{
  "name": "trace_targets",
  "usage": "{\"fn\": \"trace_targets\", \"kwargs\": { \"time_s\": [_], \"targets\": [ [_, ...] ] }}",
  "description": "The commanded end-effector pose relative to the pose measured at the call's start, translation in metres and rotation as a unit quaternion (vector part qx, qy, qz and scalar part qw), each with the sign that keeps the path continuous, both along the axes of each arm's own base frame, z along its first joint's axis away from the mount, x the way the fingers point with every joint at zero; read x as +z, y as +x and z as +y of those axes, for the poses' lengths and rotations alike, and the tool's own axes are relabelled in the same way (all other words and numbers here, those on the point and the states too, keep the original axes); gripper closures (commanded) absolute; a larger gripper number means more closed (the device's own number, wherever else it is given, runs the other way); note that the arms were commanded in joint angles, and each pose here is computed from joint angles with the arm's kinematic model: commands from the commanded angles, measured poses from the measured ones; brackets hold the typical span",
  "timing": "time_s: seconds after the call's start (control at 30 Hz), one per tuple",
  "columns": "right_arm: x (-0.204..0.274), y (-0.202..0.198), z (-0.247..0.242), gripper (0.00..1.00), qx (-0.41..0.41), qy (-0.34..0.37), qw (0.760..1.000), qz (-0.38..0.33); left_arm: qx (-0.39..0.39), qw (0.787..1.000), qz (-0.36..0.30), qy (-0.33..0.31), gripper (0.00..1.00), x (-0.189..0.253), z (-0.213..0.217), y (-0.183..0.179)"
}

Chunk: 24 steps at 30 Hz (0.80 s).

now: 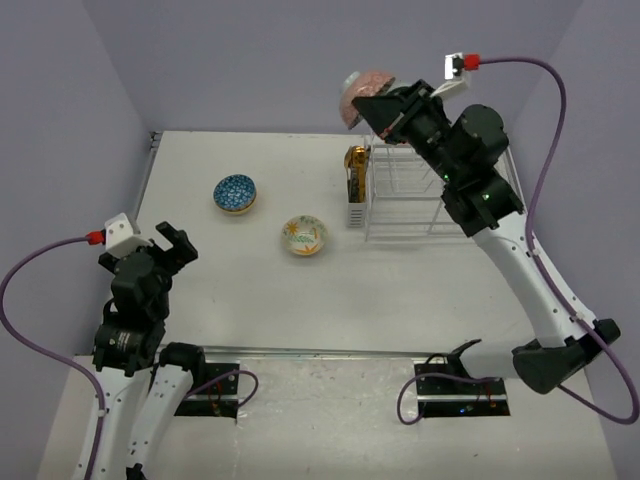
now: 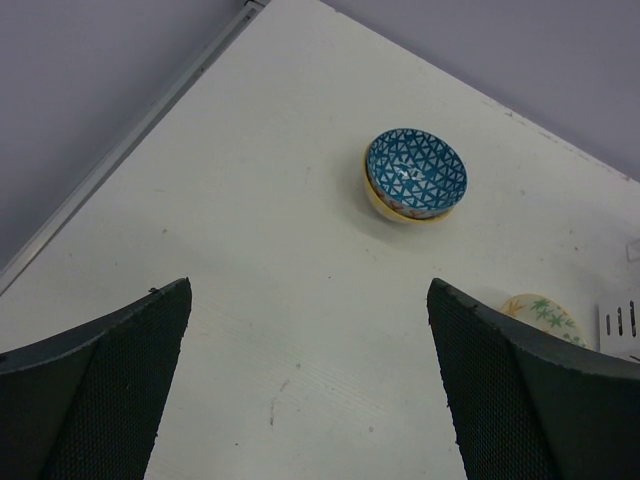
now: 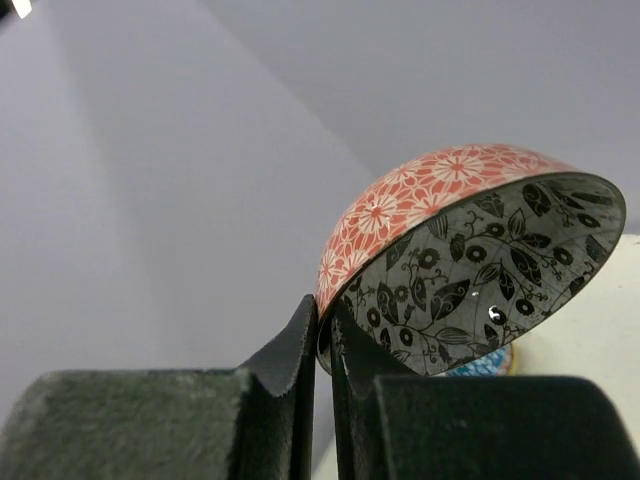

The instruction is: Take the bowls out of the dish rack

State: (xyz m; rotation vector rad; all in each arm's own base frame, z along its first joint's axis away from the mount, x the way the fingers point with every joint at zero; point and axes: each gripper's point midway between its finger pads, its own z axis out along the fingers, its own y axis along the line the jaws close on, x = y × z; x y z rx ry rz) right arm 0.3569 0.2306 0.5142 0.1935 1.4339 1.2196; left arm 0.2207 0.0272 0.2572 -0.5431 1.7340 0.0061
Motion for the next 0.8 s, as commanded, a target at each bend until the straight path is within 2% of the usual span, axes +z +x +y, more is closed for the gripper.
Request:
{"fn": "trace_targets", "kwargs": {
  "time_s": [0.0, 0.03, 0.1, 0.23, 0.3, 0.33, 0.37, 0.6, 0.67, 0.7, 0.77],
  "targets": [
    [-0.039, -0.013, 0.036, 1.00, 0.018, -0.203, 0.978, -0.045, 0.041, 0.999, -0.022, -0.006, 0.00, 0.013, 0.013, -0.009],
    [-0.062, -0.025, 0.057, 1.00, 0.042, -0.260, 0.964, -0.042, 0.051, 0.998, -0.025, -0.006, 0.00, 0.014, 0.017, -0.011],
    [-0.080, -0.029, 0.072, 1.00, 0.043, -0.330, 0.942, -0.046, 0.058, 0.998, -0.028, -0.009, 0.00, 0.015, 0.019, -0.014],
    [-0.162, -0.040, 0.116, 1.00, 0.067, -0.479, 0.875, 0.021, 0.061, 0.998, -0.029, -0.009, 0.00, 0.016, 0.020, -0.014],
    [-0.187, -0.043, 0.128, 1.00, 0.075, -0.514, 0.854, 0.033, 0.062, 0.998, -0.030, -0.010, 0.00, 0.016, 0.020, -0.015],
    [-0.215, -0.045, 0.138, 1.00, 0.085, -0.546, 0.832, 0.049, 0.063, 0.998, -0.030, -0.009, 0.00, 0.016, 0.020, -0.015],
    [-0.220, -0.043, 0.142, 1.00, 0.082, -0.557, 0.825, 0.053, 0.064, 0.997, -0.031, -0.010, 0.00, 0.016, 0.021, -0.015],
    [-0.310, -0.041, 0.156, 1.00, 0.124, -0.686, 0.709, 0.106, 0.064, 0.997, -0.034, -0.011, 0.00, 0.017, 0.021, -0.016],
    [-0.324, -0.038, 0.161, 1.00, 0.131, -0.703, 0.691, 0.108, 0.065, 0.997, -0.033, -0.011, 0.00, 0.017, 0.021, -0.016],
    [-0.330, -0.039, 0.157, 1.00, 0.136, -0.719, 0.673, 0.110, 0.065, 0.997, -0.034, -0.011, 0.00, 0.017, 0.021, -0.017],
    [-0.333, -0.037, 0.157, 1.00, 0.137, -0.730, 0.661, 0.107, 0.064, 0.997, -0.036, -0.012, 0.00, 0.018, 0.021, -0.017]
  ]
}}
